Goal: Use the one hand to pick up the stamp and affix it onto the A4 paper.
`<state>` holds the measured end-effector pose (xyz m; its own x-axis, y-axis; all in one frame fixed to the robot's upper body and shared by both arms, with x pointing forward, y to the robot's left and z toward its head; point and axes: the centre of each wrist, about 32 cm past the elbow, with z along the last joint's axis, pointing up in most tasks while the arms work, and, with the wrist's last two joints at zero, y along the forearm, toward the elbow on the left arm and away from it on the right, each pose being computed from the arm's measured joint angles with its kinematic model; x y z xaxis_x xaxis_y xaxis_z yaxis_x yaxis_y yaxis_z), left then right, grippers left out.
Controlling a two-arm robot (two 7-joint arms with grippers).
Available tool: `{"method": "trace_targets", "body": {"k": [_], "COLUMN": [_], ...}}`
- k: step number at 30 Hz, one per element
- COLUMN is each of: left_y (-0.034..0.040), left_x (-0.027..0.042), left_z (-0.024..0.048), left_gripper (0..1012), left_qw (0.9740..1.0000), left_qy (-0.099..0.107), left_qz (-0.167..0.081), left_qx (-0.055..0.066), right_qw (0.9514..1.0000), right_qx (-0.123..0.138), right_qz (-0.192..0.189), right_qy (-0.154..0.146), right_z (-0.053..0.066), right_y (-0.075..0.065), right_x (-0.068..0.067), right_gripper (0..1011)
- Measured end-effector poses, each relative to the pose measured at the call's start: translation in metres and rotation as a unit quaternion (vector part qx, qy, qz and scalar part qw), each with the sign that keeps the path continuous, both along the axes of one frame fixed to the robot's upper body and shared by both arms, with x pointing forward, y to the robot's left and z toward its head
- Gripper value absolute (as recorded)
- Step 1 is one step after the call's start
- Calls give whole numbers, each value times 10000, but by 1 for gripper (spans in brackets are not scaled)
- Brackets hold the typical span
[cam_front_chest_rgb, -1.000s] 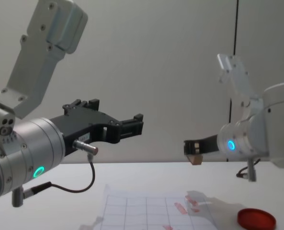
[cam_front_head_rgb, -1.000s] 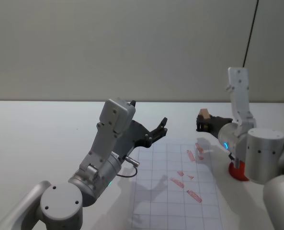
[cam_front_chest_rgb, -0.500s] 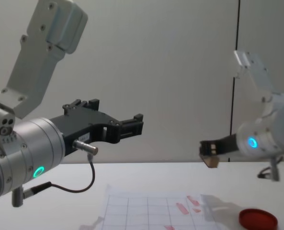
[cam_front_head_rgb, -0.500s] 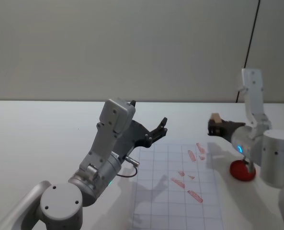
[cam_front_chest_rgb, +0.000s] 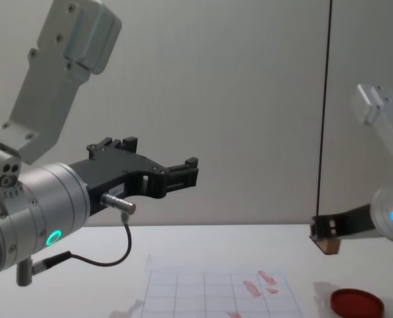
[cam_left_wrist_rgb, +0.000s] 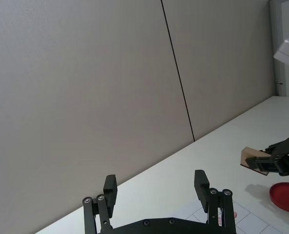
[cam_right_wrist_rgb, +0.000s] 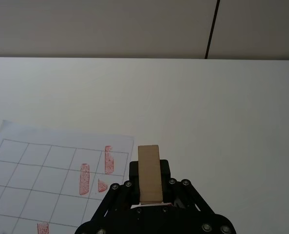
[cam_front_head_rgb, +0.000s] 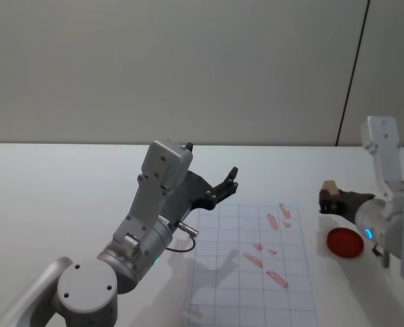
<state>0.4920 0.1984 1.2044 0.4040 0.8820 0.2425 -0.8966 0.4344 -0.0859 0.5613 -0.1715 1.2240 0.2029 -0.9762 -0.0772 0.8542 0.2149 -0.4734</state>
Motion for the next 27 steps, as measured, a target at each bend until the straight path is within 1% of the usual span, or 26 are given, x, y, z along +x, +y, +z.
{"method": "trace_targets", "body": {"k": [3,14,19,27], "left_y": [0,0,0,0], "left_x": [0,0,0,0], "left_z": [0,0,0,0], "left_gripper": [1002,1002,1002,1002], "left_qw": [10000,10000,10000,10000], "left_qy": [0,0,0,0], "left_qz": [0,0,0,0], "left_qx": [0,0,0,0], "right_qw": [10000,9998,9996,9993], "right_qx": [-45,-172,-221,-258], "right_qz": [-11,-14,4,52], "right_qy": [0,122,192,273], "right_z": [-9,-45,-60,-83], "right_y": [-68,-210,-258,-289], "right_x": [-67,-194,-240,-297], "right_gripper": [221,221,221,220]}}
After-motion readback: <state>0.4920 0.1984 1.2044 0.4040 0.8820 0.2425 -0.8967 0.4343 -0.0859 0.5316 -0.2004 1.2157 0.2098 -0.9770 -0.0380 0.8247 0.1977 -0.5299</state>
